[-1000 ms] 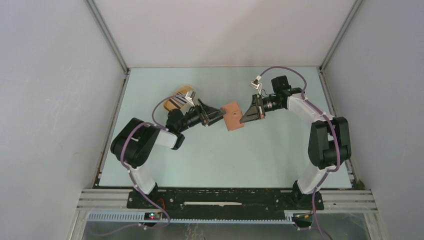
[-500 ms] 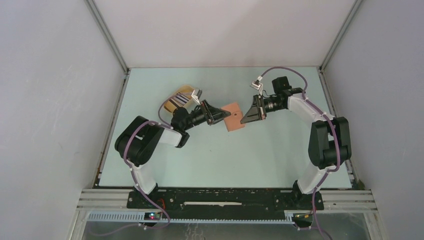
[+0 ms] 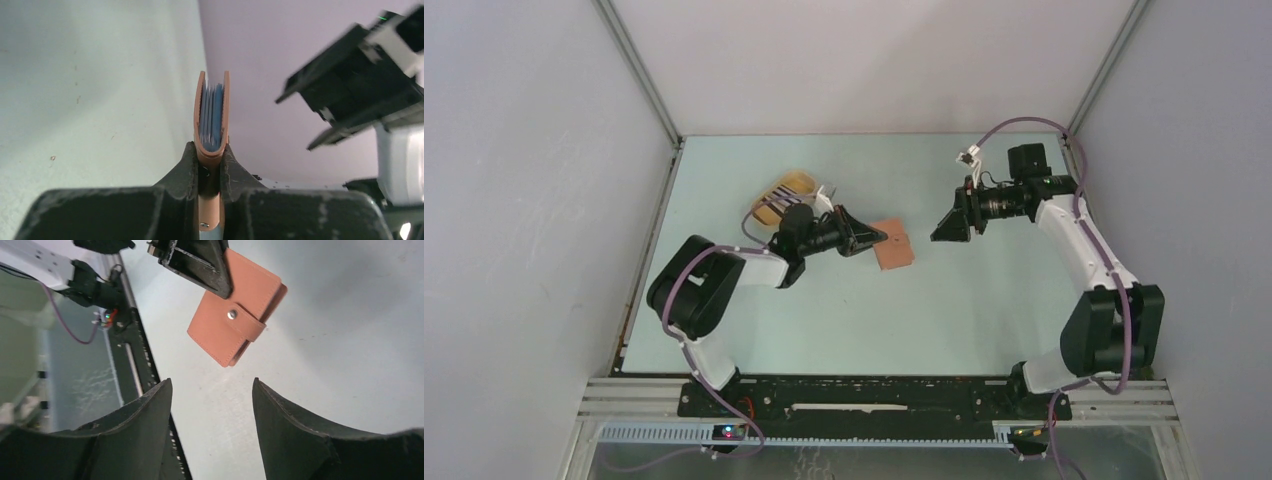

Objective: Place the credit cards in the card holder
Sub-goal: Open the card holder at the center of the board.

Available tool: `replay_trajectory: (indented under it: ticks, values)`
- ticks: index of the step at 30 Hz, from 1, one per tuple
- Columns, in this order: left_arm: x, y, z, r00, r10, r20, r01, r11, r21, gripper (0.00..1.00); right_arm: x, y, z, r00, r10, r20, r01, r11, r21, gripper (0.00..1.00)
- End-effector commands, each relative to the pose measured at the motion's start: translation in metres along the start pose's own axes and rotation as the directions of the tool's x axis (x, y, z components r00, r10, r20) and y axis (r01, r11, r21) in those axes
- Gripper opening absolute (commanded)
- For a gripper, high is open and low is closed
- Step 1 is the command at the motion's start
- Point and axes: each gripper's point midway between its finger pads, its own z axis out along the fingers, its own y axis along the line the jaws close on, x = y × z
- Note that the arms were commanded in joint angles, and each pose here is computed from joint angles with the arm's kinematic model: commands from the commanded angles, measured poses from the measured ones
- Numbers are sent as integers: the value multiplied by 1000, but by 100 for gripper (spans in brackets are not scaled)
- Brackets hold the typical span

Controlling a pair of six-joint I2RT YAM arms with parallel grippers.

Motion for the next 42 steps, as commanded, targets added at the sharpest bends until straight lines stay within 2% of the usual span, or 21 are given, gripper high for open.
replay_trajectory:
  ticks: [1,6,15,22,35,42]
  values:
    - [-4,-28,16,997,48,-52,-53,993,-103,0,-9,1,-1,977,-199,-79,209,967,149,69]
    - [5,-33,28,990,54,-133,-85,966,-243,0,-10,-6,14,967,-216,-132,242,944,226,67]
    - [13,-52,38,987,68,-145,-103,964,-245,0,-5,-25,32,972,-152,-181,206,920,334,61]
    - [15,-58,37,986,70,-149,-104,965,-240,0,10,-26,52,967,-118,-227,184,938,293,55]
    - [15,-68,38,982,87,-167,-122,970,-211,0,40,-34,72,950,-39,-308,124,958,260,54]
    - [14,-72,38,981,103,-165,-135,971,-198,0,56,-39,80,928,-27,-372,135,954,267,45]
